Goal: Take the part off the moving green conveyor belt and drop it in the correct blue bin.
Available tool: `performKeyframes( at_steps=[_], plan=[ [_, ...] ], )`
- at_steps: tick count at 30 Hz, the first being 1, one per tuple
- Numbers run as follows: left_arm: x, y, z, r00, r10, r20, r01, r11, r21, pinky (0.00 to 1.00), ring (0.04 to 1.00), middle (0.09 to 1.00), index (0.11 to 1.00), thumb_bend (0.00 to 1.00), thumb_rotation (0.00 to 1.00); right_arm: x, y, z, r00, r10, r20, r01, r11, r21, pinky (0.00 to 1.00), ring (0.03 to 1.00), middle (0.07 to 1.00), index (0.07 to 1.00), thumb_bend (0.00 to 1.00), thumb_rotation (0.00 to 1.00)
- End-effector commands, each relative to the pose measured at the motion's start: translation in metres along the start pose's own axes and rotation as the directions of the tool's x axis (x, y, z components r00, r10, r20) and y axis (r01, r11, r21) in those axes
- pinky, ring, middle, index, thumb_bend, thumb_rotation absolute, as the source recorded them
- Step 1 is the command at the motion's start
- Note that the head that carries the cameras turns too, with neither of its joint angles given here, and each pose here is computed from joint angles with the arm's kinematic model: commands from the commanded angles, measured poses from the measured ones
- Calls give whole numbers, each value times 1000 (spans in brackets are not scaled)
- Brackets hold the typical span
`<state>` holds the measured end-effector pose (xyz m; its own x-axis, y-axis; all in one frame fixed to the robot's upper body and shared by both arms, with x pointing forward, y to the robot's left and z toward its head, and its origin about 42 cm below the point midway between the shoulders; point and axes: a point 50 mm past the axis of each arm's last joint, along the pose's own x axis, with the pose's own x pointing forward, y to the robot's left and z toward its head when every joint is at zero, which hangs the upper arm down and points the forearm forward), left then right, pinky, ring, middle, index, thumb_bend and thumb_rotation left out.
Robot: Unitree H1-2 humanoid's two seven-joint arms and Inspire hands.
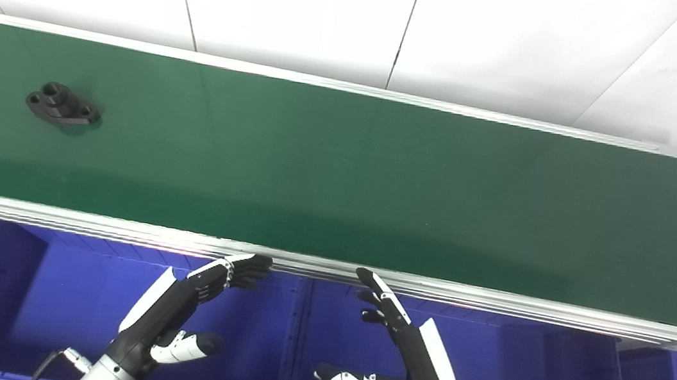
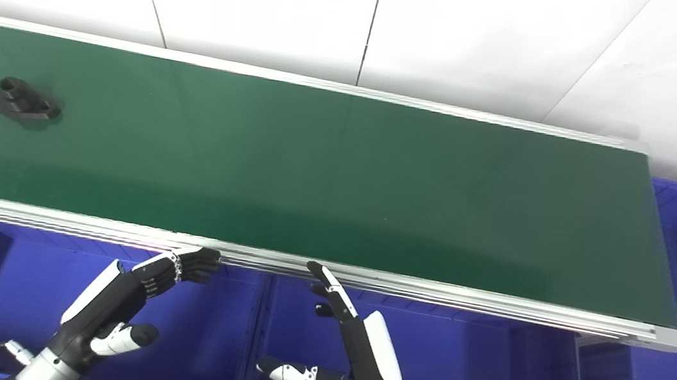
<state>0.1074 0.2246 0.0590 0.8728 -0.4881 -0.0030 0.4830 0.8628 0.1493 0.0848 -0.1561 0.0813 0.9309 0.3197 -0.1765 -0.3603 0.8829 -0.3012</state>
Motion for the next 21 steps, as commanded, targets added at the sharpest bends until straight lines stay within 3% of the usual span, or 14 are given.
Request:
performKeyframes(
  at_steps=[1,7,9,10,13,18,21],
  plan=[
    [2,1,6,999,-2,52,1,1000,18,772,817,833,819,759,839,1,-1,7,999,-22,47,22,1000,7,778,873,929,926,695,300],
    [3,2,5,999,-12,51,11,1000,21,766,815,835,817,734,803,1,-1,6,998,-22,53,22,1000,-3,777,875,926,925,690,341],
    [3,2,5,999,-14,48,13,1000,28,768,816,835,820,731,804,1,-1,6,998,-24,57,24,1000,-10,784,878,925,926,688,418],
    [3,3,5,999,-16,49,14,999,35,767,815,835,820,728,802,1,-1,6,998,-23,57,24,1000,-11,786,881,926,929,699,515],
    [4,3,6,998,-18,53,16,999,38,765,814,834,820,721,790,0,-2,5,998,-20,54,20,1000,-1,776,884,932,936,733,674],
    [4,3,7,998,-19,52,17,999,47,768,817,834,819,725,781,-2,-2,6,999,-22,31,20,998,54,804,899,941,937,804,864],
    [4,3,6,999,-19,51,16,999,48,763,814,833,819,727,777,-3,-2,5,999,-23,25,22,998,64,797,889,936,926,791,973]
  ],
)
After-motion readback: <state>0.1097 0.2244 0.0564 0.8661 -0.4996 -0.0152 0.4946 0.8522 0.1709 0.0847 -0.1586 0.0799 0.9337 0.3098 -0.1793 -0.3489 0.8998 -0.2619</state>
